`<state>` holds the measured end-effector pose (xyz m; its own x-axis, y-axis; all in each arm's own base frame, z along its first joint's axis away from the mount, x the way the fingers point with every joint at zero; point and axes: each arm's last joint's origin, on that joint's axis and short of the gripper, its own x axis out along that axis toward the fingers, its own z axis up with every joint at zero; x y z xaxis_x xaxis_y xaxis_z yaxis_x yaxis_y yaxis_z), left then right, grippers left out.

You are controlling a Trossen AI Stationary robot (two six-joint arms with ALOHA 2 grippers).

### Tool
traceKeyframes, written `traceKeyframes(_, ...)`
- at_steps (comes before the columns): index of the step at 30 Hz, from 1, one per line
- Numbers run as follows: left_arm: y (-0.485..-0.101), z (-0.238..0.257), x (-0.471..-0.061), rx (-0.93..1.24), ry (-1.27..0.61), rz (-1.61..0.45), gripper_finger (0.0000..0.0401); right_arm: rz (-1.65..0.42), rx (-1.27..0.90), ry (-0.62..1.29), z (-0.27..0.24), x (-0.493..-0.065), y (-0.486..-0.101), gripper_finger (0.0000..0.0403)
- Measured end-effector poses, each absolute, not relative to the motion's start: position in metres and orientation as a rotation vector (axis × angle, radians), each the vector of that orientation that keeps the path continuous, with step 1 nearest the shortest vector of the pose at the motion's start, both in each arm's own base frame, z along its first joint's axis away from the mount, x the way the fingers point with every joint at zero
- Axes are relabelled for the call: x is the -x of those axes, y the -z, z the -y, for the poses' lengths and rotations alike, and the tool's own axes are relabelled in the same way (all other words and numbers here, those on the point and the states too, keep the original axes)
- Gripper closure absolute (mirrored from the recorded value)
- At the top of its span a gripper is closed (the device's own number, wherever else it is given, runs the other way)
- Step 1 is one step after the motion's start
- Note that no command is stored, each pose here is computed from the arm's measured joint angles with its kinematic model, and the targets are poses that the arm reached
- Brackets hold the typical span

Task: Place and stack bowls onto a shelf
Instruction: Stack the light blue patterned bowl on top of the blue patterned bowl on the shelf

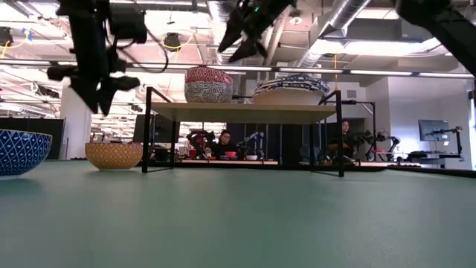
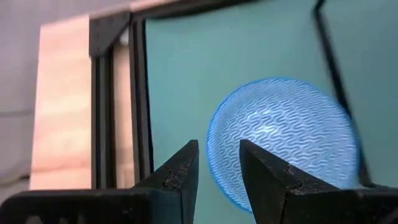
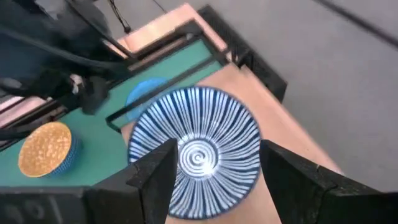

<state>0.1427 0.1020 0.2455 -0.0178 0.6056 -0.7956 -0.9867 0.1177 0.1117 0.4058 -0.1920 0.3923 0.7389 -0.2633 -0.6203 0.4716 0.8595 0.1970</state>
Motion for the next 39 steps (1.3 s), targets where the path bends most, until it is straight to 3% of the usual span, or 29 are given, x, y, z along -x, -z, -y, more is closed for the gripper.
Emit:
traceKeyframes(9,-0.211,-0.119,-0.13,0.735,-1.458,-0.832,0.0299,-0.527,-0.296,0.415,0.179,-0.363,-0.444,0.0149)
traceKeyframes(18,-0.177,-0.124,-0.119,0.863,-1.433,-0.798,0.0303,-0.533,-0.294,0.447,0.185,-0.348,-0.451,0.0149)
traceKeyframes(25,-0.159,-0.12,-0.113,0.865,-1.437,-0.808,0.0361,-0.558,-0.278,0.438,0.183,-0.348,-0.449,0.0149)
traceKeyframes(28,-0.159,-0.12,-0.114,0.859,-1.422,-0.802,0.0391,-0.562,-0.267,0.429,0.181,-0.349,-0.449,0.0149)
traceKeyframes(33,-0.168,-0.12,-0.114,0.847,-1.398,-0.779,0.0394,-0.579,-0.271,0.42,0.177,-0.35,-0.448,0.0149)
traceKeyframes(39,-0.211,-0.113,-0.111,0.742,-1.378,-0.828,0.0398,-0.585,-0.283,0.422,0.171,-0.353,-0.447,0.0149)
